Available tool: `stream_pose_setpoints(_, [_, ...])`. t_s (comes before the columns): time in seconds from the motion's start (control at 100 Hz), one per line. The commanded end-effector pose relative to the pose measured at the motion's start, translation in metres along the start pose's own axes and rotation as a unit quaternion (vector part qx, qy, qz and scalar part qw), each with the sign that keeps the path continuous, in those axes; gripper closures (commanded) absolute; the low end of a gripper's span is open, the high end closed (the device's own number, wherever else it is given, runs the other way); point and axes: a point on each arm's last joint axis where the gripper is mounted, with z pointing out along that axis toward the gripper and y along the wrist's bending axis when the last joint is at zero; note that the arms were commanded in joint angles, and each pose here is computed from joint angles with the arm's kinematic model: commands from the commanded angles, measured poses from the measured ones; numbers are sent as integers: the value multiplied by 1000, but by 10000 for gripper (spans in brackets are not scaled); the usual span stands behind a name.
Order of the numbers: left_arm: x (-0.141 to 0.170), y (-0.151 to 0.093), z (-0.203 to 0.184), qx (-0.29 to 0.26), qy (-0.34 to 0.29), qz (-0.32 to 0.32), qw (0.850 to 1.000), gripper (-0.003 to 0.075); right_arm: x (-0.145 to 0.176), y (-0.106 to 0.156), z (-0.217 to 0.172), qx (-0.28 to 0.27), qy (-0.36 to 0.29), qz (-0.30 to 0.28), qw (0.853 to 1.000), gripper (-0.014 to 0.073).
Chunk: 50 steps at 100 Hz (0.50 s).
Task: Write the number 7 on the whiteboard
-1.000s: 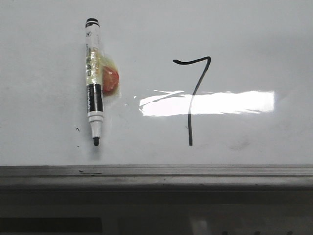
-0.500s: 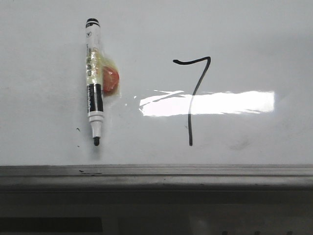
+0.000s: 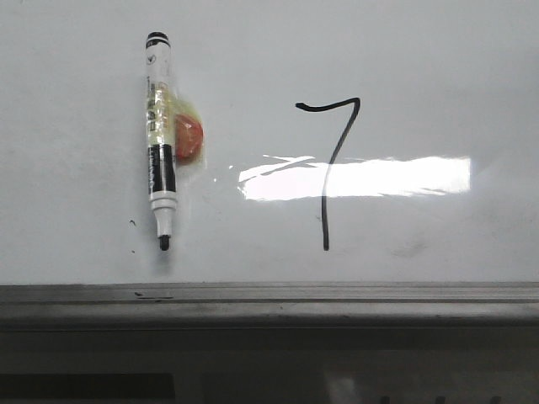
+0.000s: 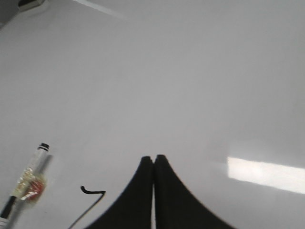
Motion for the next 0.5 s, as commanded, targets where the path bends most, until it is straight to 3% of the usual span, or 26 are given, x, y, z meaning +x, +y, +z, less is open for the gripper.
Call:
stream_pose_setpoints(0.0, [-1, 0, -1, -2, -41, -5, 999, 741, -1, 0, 1, 14, -9, -50, 999, 660])
stream_pose_setpoints(0.12, [-1, 0, -1, -2, -41, -5, 999, 741, 12, 2, 1, 27, -2, -77, 997, 660])
stream_pose_setpoints(0.2, [-1, 0, -1, -2, -41, -5, 999, 741, 26, 4, 1, 28, 48, -46, 997, 660])
stream_pose_setpoints(0.24, [-1, 0, -1, -2, -41, -5, 999, 741, 33, 3, 0, 48, 86, -6, 995, 660])
stream_pose_setpoints(0.34, [-1, 0, -1, -2, -41, -5, 999, 741, 51, -6, -7, 118, 185, 25, 975, 660])
stream_pose_setpoints(0.49, [-1, 0, -1, -2, -41, -5, 999, 741, 61, -14, -14, 182, 184, -15, 966, 660])
